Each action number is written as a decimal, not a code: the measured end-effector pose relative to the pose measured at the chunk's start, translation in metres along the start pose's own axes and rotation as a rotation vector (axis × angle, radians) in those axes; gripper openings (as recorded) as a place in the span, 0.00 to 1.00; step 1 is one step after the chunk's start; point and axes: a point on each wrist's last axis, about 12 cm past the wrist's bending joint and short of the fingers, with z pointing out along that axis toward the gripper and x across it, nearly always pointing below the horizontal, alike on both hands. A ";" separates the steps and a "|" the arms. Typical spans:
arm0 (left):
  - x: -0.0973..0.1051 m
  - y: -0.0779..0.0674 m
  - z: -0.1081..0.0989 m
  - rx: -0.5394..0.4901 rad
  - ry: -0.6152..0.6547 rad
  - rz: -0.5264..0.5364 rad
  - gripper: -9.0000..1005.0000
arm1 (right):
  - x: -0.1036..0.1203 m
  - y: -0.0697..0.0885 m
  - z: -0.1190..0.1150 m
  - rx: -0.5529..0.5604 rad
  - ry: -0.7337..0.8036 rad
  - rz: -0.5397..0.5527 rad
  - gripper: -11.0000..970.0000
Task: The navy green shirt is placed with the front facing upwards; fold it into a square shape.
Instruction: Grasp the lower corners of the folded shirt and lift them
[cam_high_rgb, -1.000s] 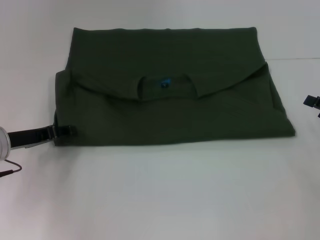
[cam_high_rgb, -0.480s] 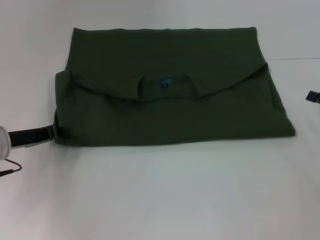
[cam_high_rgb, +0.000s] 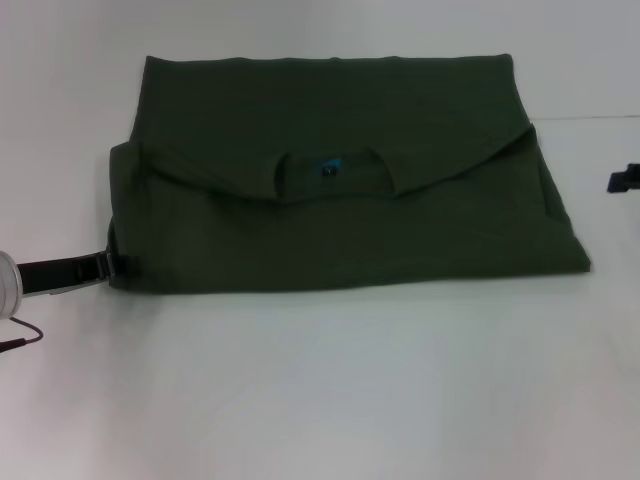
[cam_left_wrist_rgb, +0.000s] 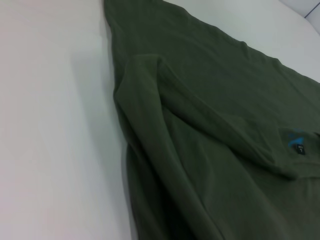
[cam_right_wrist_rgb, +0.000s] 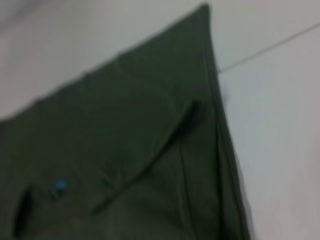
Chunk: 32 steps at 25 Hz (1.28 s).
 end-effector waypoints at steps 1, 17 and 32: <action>0.000 0.000 0.000 0.000 0.000 0.001 0.05 | -0.004 0.007 0.005 0.036 0.036 -0.021 0.94; 0.000 -0.001 0.000 0.005 0.005 0.002 0.05 | -0.005 0.048 0.047 0.112 0.167 -0.140 0.93; 0.000 -0.001 0.001 0.006 0.004 -0.002 0.05 | 0.007 0.047 0.065 0.140 0.177 -0.181 0.88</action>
